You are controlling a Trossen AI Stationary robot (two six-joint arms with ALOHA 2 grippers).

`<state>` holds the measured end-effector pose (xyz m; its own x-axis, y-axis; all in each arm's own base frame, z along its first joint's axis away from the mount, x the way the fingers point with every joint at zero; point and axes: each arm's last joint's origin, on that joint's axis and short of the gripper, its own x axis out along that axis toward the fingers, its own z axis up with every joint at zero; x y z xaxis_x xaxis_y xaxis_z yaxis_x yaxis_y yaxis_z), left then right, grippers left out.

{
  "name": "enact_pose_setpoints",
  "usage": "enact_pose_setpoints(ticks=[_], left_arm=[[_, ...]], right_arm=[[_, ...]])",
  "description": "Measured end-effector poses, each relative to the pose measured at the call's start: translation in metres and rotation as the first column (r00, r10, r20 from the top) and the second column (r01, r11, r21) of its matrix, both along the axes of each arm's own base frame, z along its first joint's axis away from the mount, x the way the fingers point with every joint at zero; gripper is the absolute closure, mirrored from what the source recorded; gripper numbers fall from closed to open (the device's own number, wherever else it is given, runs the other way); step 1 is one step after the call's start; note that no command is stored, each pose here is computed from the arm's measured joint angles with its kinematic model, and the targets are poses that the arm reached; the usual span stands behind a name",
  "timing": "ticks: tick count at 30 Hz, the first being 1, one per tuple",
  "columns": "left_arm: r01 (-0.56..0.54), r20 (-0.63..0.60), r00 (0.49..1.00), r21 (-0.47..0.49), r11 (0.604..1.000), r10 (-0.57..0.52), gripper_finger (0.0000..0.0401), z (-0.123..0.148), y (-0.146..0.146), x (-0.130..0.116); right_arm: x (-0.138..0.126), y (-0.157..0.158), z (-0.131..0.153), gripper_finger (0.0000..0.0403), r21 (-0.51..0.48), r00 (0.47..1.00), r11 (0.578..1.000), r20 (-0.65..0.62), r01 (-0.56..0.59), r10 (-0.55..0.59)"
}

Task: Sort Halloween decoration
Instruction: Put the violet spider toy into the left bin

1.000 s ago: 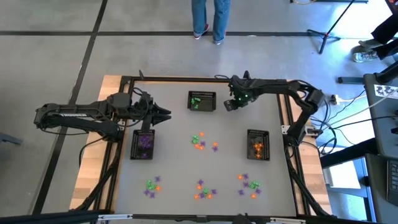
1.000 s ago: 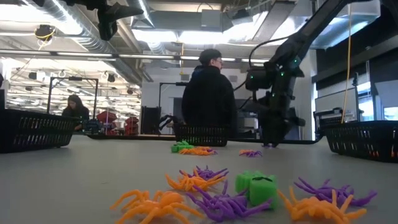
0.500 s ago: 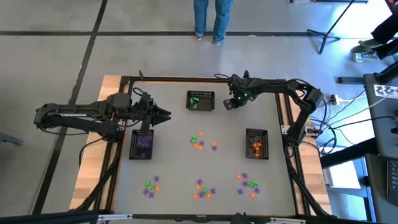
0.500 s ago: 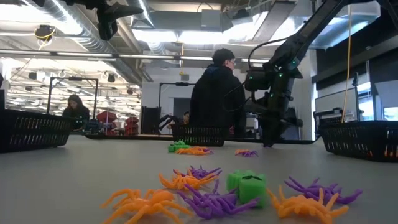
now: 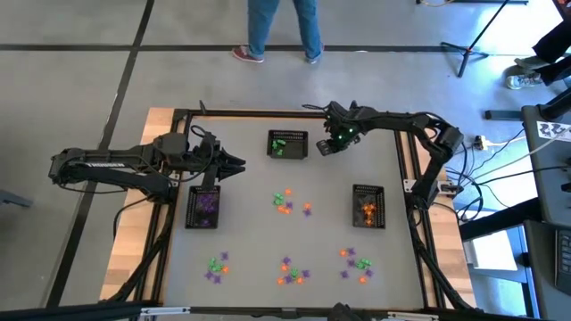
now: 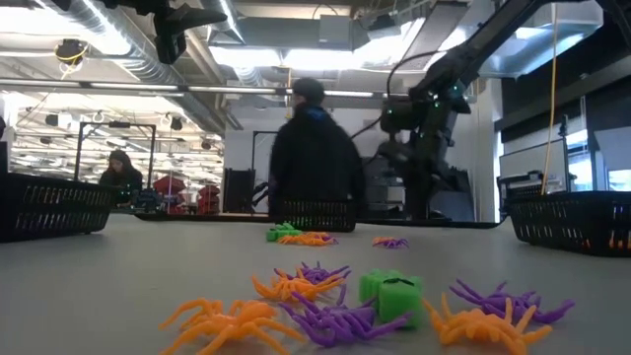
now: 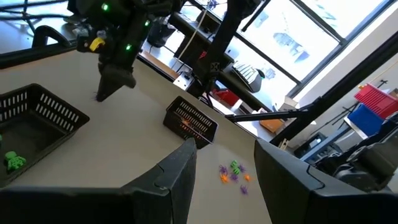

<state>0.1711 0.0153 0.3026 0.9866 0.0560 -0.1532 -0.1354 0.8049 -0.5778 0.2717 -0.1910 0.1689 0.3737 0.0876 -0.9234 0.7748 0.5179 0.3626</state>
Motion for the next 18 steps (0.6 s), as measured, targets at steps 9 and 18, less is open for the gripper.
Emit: enact_pose_setpoints(ticks=[9,18], left_arm=[[-0.038,-0.001,0.999,0.006,0.999,0.038,0.0248,0.000,0.001,0.000],[-0.044,0.073,0.996,0.037,0.998,0.042,0.0248,0.007,0.002,0.002]], right_arm=[[0.022,0.024,0.060,0.0388,0.012,0.964,0.988,0.223,-0.153,0.146],[0.080,0.091,0.132,0.0392,-0.154,0.817,0.936,0.457,-0.318,0.352]])
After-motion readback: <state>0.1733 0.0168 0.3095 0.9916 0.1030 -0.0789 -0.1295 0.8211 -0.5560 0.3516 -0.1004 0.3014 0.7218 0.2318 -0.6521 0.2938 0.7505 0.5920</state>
